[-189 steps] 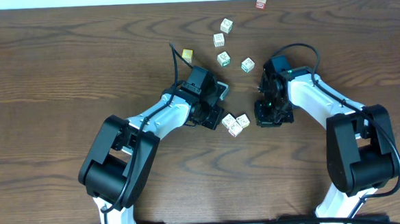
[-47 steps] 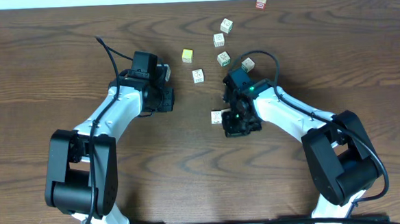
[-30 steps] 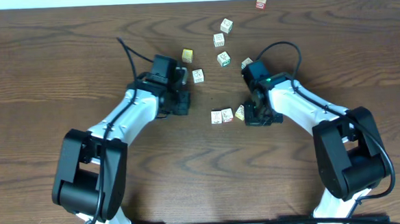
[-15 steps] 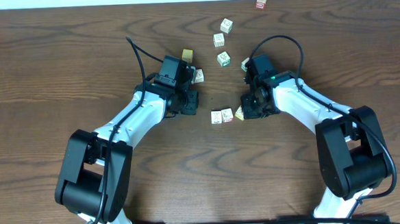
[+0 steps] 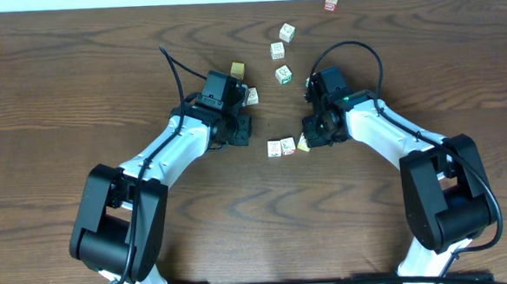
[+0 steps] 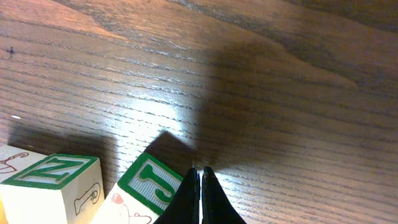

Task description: Lift 3 blocks

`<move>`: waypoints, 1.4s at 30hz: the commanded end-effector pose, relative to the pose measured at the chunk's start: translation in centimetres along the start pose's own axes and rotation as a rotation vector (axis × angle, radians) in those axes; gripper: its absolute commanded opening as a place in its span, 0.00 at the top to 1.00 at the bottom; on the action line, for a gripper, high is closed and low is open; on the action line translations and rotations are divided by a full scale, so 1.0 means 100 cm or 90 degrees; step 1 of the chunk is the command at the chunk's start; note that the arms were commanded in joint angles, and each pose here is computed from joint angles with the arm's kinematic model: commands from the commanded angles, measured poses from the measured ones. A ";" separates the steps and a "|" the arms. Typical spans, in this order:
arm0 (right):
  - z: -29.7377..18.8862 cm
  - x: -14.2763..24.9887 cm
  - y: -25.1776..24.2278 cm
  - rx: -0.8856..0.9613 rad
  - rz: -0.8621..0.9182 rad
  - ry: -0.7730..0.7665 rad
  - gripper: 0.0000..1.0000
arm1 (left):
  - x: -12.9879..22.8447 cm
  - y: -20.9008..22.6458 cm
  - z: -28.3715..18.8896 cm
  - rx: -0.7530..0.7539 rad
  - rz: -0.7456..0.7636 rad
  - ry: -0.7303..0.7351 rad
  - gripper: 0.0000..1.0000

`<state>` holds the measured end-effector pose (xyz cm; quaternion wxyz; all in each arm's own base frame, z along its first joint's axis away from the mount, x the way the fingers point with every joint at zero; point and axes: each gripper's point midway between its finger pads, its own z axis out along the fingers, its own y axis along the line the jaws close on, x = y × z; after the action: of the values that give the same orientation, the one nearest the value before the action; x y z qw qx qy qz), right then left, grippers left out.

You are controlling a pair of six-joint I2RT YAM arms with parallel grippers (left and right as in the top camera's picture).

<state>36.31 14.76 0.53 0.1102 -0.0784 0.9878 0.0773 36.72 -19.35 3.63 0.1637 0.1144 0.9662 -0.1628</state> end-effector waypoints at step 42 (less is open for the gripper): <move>0.000 -0.005 0.023 -0.090 -0.133 -0.014 0.99 | 0.004 0.002 0.001 -0.002 -0.008 0.006 0.93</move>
<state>36.47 16.99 1.11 0.1264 -0.1798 0.9670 0.1285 36.71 -19.34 3.62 0.1635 0.1144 0.9663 -0.1628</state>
